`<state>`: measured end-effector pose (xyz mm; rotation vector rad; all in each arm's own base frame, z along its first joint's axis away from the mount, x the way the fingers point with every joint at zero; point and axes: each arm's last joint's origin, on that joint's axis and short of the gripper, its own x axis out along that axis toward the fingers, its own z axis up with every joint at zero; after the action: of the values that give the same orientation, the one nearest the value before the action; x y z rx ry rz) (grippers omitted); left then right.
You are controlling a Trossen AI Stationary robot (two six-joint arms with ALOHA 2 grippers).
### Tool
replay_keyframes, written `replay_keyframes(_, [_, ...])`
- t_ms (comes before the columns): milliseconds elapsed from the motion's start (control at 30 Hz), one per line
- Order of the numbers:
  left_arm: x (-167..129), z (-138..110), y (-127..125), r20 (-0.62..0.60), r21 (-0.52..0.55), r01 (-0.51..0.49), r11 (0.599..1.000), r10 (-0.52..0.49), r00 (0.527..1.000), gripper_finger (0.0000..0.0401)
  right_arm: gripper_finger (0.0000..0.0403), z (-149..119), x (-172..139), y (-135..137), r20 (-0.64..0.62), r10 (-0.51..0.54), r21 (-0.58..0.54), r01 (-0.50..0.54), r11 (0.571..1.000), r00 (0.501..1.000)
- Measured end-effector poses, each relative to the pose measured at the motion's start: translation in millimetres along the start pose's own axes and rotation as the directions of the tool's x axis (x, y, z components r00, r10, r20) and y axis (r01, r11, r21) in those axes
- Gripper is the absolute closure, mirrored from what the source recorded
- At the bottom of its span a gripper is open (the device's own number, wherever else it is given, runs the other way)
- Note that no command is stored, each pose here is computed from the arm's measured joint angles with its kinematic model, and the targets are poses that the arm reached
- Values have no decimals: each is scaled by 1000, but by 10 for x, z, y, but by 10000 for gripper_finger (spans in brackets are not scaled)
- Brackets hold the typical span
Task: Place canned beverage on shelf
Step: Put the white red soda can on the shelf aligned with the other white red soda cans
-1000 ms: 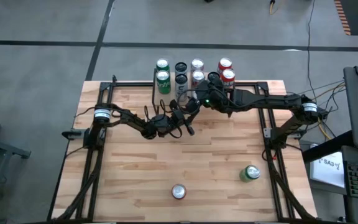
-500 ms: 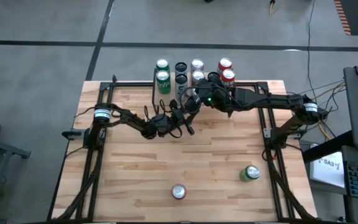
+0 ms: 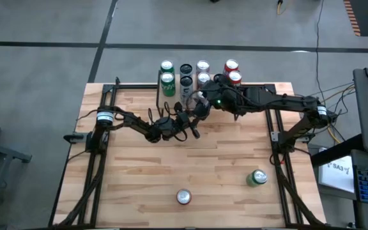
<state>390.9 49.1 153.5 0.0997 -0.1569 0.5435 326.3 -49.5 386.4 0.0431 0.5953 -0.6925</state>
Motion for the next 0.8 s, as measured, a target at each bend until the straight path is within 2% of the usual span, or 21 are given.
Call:
replay_keyframes(167, [0, 4, 1, 3, -2, 0, 1000, 0, 1000, 320, 60, -21, -131, -15, -92, 22, -74, -29, 997, 995])
replay_keyframes(267, [0, 4, 1, 3, -2, 0, 1000, 0, 1000, 320, 68, -80, -169, -12, -190, 109, -157, -140, 978, 976])
replay_keyframes(367, [1, 3, 4, 3, -2, -3, 1000, 3, 1000, 320, 92, -136, -170, 17, -258, 213, -191, -266, 945, 942])
replay_keyframes(433, [1, 3, 6, 2, -2, -10, 1000, 10, 1000, 320, 119, -169, -161, 36, -289, 264, -214, -330, 919, 920])
replay_keyframes(500, [1, 2, 9, 1, -2, -20, 1000, 20, 1000, 320, 153, -178, -139, 51, -291, 272, -223, -341, 913, 917])
replay_keyframes(700, [2, 2, 11, 0, -1, -25, 1000, 25, 1000, 320, 279, -243, 37, 32, -310, 149, -242, -230, 943, 939])
replay_keyframes(800, [2, 1, 12, -1, -1, -26, 1000, 26, 1000, 320, 348, -291, 134, 52, -332, 135, -254, -226, 940, 933])
